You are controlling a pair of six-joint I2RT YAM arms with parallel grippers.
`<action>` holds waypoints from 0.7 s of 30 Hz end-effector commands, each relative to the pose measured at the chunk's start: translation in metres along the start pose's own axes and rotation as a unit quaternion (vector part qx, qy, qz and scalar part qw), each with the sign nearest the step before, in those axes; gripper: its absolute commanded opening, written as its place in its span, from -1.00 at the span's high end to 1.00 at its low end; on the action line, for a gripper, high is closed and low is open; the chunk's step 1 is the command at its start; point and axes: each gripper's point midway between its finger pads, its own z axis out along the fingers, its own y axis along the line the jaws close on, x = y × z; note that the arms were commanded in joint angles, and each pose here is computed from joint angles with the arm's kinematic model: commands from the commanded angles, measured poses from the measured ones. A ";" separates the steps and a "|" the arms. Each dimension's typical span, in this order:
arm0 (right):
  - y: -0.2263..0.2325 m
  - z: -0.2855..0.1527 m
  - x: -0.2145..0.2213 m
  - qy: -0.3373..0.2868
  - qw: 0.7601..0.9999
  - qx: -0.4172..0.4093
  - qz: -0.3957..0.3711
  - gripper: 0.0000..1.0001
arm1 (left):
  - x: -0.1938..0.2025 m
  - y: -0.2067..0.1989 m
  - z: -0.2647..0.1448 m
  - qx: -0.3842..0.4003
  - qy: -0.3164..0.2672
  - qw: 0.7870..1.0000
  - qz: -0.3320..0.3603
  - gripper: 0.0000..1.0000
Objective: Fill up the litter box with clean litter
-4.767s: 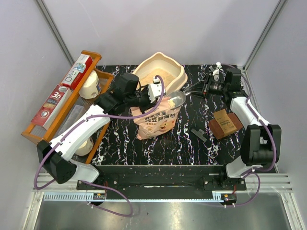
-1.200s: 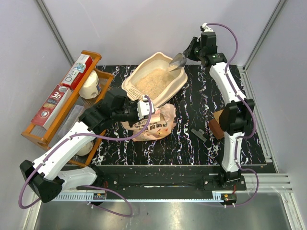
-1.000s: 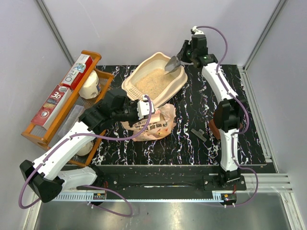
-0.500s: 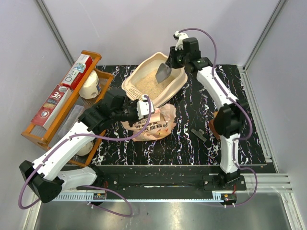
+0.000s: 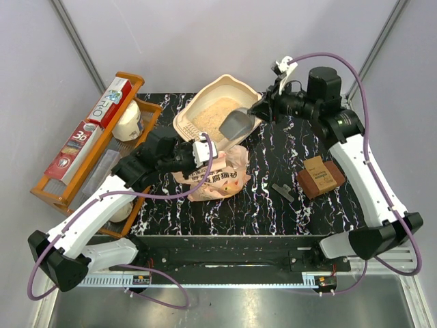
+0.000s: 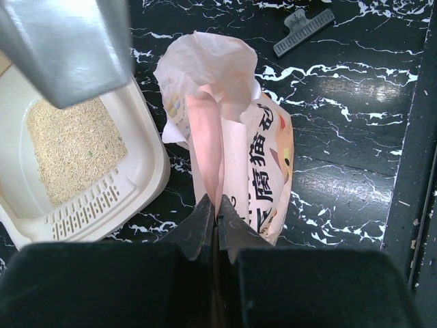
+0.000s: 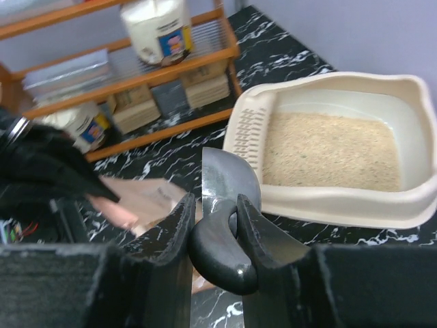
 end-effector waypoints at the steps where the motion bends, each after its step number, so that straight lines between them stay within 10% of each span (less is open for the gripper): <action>1: 0.024 -0.008 0.025 0.035 0.997 -0.064 -0.014 1.00 | -0.012 0.004 -0.007 -0.016 -0.026 1.000 -0.007 1.00; 21: 0.047 -0.040 0.056 0.065 0.988 -0.099 -0.101 1.00 | -0.018 0.018 -0.010 -0.034 -0.032 0.998 -0.034 1.00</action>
